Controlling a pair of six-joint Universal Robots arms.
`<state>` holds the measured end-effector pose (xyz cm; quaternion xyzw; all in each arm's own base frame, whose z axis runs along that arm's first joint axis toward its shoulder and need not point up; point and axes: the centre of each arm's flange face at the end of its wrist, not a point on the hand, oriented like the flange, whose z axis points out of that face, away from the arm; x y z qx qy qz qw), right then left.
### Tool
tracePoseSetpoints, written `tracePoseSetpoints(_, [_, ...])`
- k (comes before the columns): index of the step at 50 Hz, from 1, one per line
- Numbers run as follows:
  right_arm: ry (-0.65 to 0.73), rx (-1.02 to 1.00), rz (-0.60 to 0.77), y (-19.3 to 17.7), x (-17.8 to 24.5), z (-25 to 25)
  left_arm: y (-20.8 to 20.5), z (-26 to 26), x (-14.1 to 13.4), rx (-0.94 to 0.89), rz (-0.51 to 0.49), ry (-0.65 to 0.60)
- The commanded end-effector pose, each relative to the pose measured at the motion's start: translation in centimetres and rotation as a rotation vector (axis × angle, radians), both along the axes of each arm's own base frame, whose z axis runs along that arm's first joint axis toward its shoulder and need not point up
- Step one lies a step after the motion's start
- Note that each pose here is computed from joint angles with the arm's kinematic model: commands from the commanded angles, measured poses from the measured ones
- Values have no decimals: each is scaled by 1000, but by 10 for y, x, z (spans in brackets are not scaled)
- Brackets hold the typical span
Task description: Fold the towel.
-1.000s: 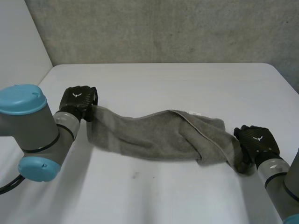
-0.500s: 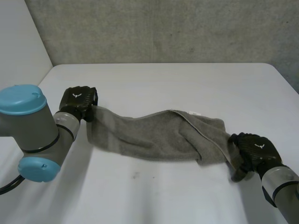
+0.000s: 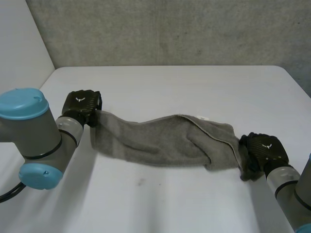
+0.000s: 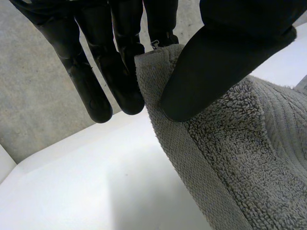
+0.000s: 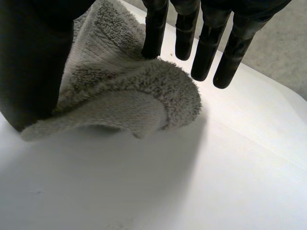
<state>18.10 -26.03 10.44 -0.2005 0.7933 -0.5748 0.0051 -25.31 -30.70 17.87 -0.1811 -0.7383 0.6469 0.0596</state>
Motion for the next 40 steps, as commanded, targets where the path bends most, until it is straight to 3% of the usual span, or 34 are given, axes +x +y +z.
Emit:
tracePoseSetpoints(1, [4, -5, -8, -5, -1, -1, 0, 0, 0, 0, -2, 0])
tracePoseSetpoints(11, [9, -128, -40, -13, -4, 25, 1, 0, 0, 0, 0, 0])
tracePoseSetpoints(31, [-1, -169, -17, -19, -2, 40, 6, 5, 1, -3, -6, 0])
tracePoseSetpoints(34, [13, -235, 10, -18, 0, 69, 7, 11, 2, -14, -5, 2])
tracePoseSetpoints(40, [52, -141, 96, -7, 0, 100, 16, 38, 6, -73, -8, 22])
